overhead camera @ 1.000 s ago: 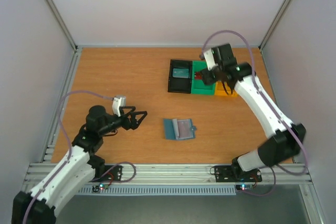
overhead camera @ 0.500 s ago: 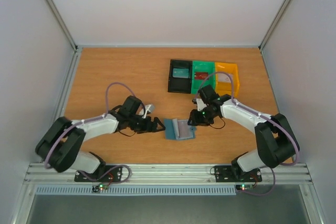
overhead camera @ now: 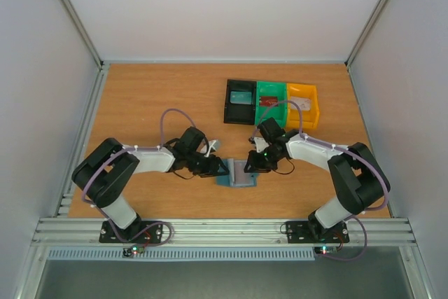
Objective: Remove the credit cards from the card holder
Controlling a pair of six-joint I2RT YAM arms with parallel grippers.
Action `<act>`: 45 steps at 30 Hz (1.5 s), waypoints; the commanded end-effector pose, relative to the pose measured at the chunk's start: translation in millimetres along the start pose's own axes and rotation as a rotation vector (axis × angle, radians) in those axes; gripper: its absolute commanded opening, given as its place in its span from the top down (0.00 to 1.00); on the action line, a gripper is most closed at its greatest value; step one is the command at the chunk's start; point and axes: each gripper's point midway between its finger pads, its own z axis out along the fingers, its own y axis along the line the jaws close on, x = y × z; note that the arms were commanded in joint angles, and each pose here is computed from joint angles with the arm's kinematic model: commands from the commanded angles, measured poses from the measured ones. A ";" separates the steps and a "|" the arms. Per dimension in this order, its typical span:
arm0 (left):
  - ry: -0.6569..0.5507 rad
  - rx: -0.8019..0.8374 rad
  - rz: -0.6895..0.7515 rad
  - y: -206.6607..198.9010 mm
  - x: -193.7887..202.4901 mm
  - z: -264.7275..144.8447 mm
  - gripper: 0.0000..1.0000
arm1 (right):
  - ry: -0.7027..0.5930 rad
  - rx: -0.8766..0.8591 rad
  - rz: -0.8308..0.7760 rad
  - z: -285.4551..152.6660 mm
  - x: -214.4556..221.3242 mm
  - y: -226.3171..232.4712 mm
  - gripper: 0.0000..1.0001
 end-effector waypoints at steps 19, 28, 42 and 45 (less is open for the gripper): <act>-0.223 0.274 0.334 -75.0 -4.6 -46.3 1.00 | -0.193 -0.222 -0.063 -63.7 -13.4 15.1 0.49; -0.374 0.475 0.687 -136.3 25.9 -110.5 1.00 | -0.462 -0.417 -0.323 -140.9 -10.5 66.7 0.24; -0.633 0.581 1.256 -215.1 31.1 -204.9 1.00 | -0.716 -0.598 -0.800 -254.0 30.3 153.6 0.22; -0.639 0.581 1.219 -220.1 29.2 -209.4 1.00 | -0.735 -0.567 -0.812 -257.3 31.7 156.0 0.22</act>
